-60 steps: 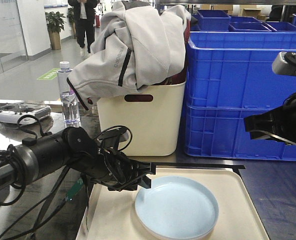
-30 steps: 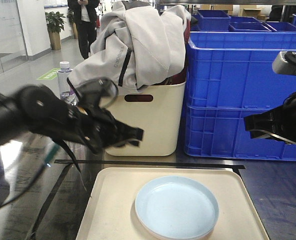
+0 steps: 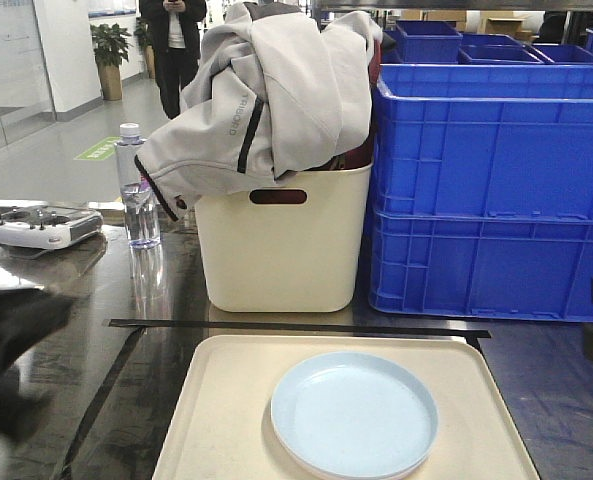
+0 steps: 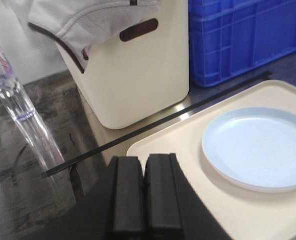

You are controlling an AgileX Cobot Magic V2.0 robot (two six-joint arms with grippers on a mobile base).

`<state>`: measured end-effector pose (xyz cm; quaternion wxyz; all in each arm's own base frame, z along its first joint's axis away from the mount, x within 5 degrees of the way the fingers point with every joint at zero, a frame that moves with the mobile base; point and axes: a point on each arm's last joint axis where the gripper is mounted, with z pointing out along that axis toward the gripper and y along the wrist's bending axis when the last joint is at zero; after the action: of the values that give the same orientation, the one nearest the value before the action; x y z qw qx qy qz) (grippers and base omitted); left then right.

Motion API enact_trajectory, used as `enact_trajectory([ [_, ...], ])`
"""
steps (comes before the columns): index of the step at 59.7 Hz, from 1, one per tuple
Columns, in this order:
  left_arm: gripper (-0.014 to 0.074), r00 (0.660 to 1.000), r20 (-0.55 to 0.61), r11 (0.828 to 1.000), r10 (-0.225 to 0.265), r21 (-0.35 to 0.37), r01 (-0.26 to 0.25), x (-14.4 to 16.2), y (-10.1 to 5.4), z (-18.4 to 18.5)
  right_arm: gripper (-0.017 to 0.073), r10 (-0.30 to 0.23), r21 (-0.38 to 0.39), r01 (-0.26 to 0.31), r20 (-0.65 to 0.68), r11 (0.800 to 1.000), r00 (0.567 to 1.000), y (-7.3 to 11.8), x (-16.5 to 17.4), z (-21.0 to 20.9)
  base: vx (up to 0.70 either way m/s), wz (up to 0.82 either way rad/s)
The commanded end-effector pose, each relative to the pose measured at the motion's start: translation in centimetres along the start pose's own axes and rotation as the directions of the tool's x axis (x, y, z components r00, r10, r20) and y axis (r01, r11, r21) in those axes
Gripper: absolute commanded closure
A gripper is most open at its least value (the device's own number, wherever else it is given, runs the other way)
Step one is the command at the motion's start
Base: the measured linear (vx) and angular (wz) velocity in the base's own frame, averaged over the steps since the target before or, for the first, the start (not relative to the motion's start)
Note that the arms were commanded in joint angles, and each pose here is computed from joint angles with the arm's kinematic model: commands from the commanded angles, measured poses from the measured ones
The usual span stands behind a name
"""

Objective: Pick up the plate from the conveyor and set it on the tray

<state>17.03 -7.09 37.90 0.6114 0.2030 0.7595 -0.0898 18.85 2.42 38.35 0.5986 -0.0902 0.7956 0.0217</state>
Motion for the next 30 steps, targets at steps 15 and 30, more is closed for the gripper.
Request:
enact_trajectory([
  [15,0.0600,0.967,0.245,0.997,-0.065,-0.023,0.072,3.5,-0.5,-5.6,0.0568,-0.010,0.076,-0.014,0.305,0.997,0.952,0.0,4.5,-1.7,0.00,0.00],
  [30,0.0600,0.969,0.237,0.997,-0.065,-0.021,0.072,3.6,-0.5,-5.6,0.0568,-0.004,0.075,-0.020,0.308,0.997,0.951,0.0,4.7,-1.7,0.00,0.00],
])
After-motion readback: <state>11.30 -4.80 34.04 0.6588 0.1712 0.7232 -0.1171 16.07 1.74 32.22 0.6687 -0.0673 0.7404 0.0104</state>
